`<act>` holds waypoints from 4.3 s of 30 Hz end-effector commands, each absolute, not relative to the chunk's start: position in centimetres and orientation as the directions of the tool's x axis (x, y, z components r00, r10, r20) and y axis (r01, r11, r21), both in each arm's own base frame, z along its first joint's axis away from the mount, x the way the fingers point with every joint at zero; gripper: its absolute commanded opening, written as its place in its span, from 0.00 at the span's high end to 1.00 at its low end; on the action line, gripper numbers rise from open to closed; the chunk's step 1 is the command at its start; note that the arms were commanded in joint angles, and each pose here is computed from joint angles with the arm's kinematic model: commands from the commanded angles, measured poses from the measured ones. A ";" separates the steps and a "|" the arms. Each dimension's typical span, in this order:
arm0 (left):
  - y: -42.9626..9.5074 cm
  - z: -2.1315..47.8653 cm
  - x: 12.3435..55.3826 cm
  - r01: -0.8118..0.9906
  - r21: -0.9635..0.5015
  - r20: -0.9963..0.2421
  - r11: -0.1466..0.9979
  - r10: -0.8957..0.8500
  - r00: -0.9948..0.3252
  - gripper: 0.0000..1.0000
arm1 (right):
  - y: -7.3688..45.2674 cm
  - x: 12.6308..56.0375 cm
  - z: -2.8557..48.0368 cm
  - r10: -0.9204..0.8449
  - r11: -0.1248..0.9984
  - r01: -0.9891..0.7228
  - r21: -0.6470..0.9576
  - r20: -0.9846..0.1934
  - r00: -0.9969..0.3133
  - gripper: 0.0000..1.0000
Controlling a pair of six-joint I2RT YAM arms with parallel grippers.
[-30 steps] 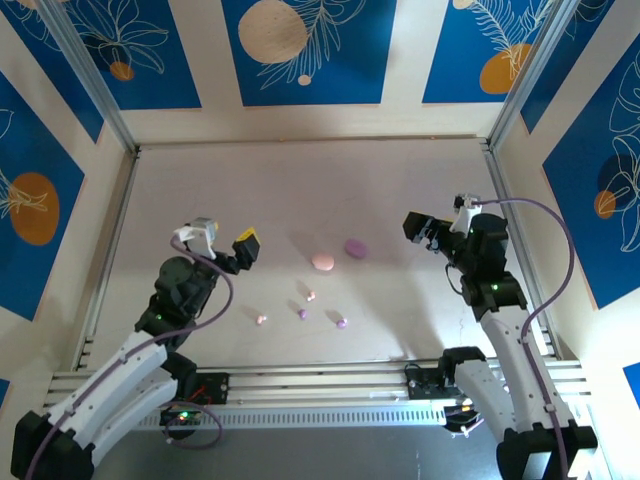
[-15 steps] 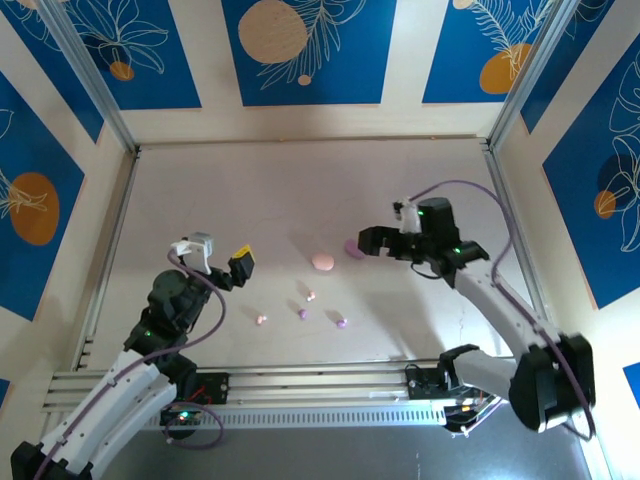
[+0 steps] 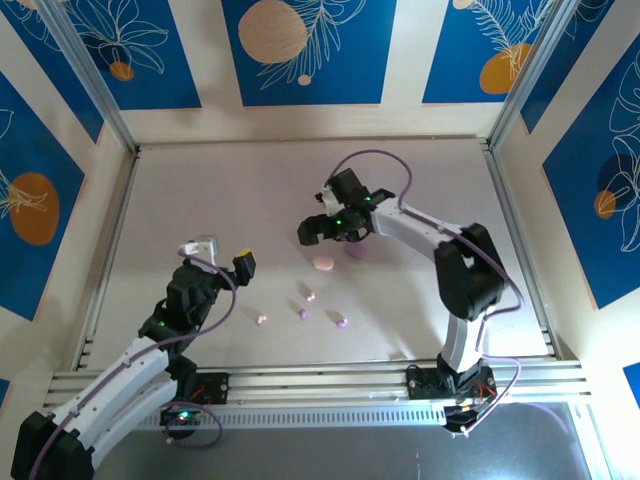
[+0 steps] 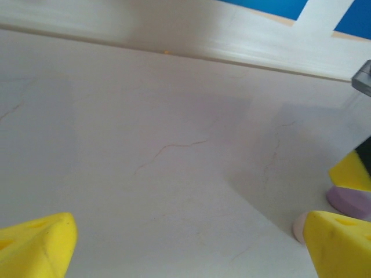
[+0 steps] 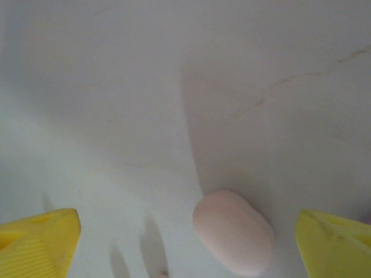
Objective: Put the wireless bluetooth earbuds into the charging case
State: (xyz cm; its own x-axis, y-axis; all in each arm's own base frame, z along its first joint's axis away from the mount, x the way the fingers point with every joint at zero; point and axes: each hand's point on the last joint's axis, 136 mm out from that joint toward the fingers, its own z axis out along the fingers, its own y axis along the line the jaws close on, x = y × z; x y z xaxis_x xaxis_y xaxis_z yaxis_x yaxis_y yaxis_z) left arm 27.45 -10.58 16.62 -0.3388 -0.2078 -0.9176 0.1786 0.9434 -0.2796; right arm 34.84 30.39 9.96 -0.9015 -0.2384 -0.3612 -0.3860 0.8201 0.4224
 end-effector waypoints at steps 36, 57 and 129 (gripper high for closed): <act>-12.4 15.5 29.1 0.180 -0.324 -0.878 0.929 -0.224 -0.423 0.00 | 29.0 29.7 5.0 -0.321 0.919 -0.342 0.196 -0.132 -0.938 0.29; -13.1 15.2 29.2 0.199 -0.332 -0.869 0.922 -0.216 -0.445 0.00 | 29.6 30.7 3.6 -0.417 0.908 -0.419 -0.012 -0.131 -0.900 0.41; -23.3 13.4 29.9 0.419 -0.774 -0.577 0.475 -0.256 -0.775 0.63 | 34.3 29.9 13.1 -0.144 0.679 -0.218 0.701 -0.164 -0.976 0.61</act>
